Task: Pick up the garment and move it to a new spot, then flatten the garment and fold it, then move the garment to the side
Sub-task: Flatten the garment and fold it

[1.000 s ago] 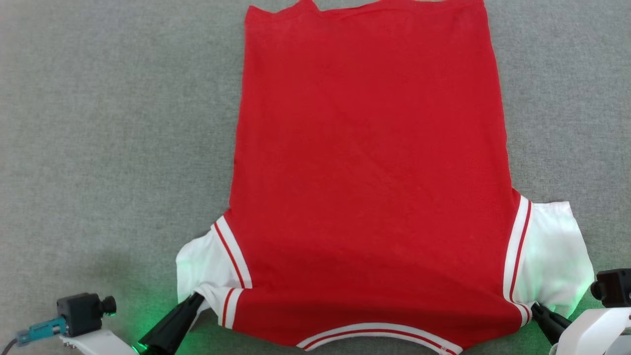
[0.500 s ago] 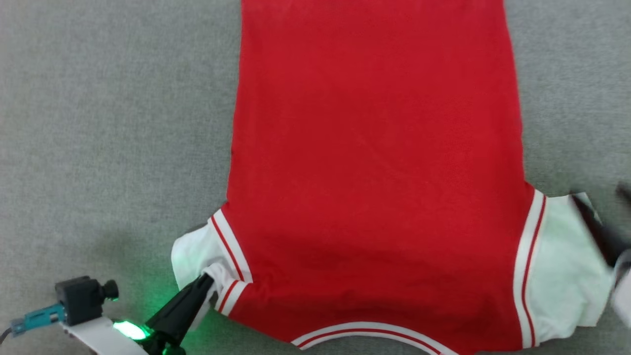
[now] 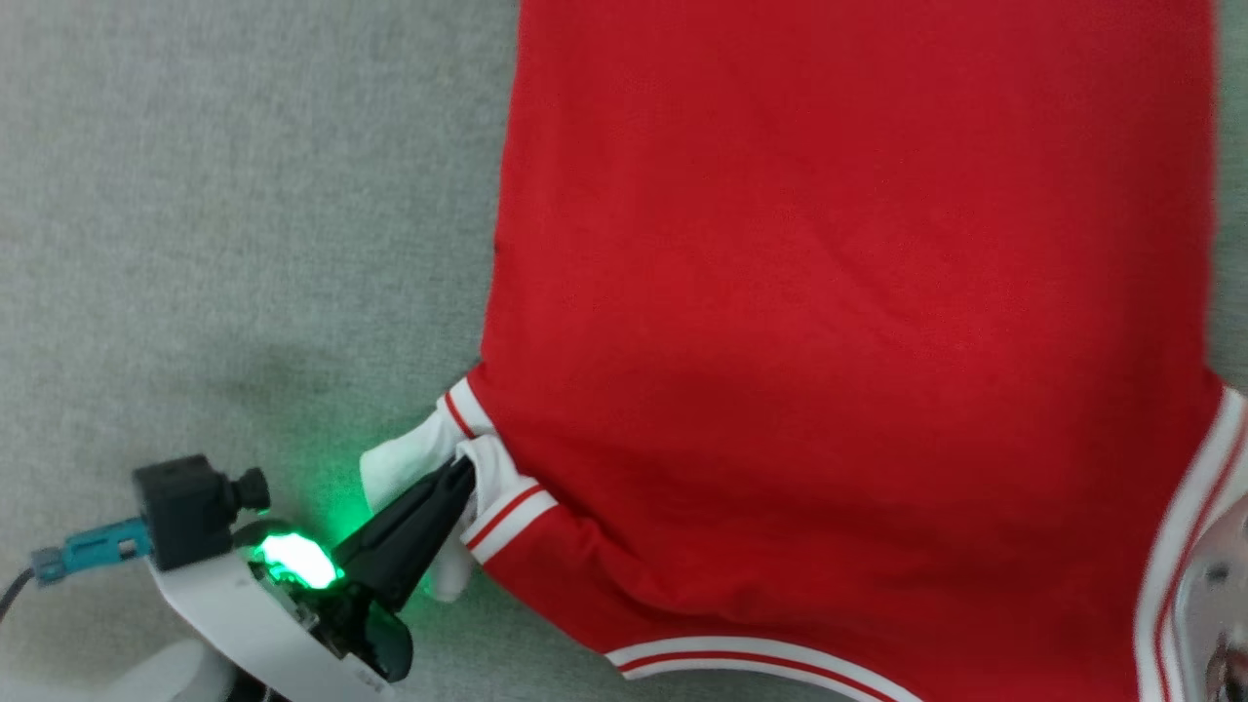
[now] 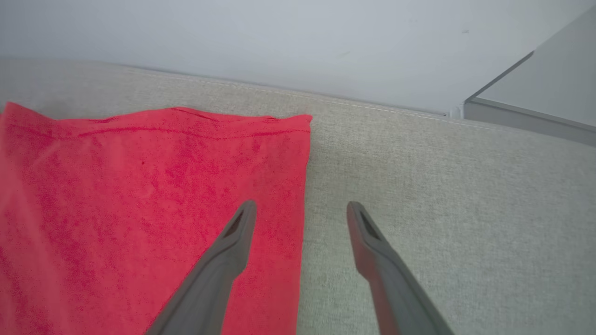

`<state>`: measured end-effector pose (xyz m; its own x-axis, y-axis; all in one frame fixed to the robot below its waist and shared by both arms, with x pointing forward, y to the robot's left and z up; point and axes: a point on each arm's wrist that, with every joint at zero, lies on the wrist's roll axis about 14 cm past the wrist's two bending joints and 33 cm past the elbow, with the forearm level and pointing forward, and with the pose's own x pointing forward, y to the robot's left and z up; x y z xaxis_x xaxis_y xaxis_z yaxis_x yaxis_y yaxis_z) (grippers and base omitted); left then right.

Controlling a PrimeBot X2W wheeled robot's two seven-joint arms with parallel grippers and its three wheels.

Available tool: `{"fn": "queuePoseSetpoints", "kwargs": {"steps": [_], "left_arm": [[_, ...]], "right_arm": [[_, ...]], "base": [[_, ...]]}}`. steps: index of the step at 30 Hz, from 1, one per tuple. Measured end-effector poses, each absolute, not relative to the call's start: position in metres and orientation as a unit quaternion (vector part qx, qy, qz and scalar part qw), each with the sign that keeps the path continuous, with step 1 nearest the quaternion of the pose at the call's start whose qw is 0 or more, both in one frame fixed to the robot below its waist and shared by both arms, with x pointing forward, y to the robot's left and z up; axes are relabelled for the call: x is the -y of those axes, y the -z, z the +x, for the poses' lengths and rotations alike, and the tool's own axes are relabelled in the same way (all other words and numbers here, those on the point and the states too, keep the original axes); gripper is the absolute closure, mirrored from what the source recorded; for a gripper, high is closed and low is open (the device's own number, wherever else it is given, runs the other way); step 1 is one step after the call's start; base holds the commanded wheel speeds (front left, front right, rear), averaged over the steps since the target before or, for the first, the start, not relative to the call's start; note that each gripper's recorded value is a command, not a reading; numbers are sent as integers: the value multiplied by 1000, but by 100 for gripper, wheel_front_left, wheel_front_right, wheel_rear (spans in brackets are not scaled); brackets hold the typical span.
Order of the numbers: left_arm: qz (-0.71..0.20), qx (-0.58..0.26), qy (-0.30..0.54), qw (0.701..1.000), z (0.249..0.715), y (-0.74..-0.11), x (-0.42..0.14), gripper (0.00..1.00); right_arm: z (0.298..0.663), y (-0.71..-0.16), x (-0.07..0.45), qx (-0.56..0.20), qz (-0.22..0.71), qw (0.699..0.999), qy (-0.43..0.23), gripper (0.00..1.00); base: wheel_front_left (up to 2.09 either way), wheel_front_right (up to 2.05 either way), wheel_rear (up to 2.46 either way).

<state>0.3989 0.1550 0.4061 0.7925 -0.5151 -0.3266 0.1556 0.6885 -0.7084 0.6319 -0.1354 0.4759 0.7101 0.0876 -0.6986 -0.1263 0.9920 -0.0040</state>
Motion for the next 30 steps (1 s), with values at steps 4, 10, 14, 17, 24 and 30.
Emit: {"fn": "queuePoseSetpoints", "kwargs": {"steps": [4, 10, 14, 17, 24, 30], "left_arm": [[-345, -271, 186, 879, 401, -398, -156, 100], [-348, -278, 171, 879, 406, -387, -161, 100], [-350, -284, 165, 877, 409, -381, -164, 100], [-350, -288, 161, 877, 410, -377, -166, 100], [-349, -289, 163, 877, 412, -376, -166, 100], [-349, -270, 161, 883, 416, -384, -169, 100]], "right_arm": [[662, -457, 137, -396, -31, 917, -28, 0], [678, -400, 125, -454, -18, 890, -22, 0], [687, -379, 120, -469, -18, 883, -20, 0], [691, -369, 118, -478, -8, 878, -21, 0], [694, -367, 114, -474, -1, 880, -31, 100], [692, -381, 116, -452, 5, 891, -36, 100]], "base": [[0, 0, 0], [0, 0, 0], [0, 0, 0], [0, 0, 0], [0, 0, 0], [0, 0, 0]]}}
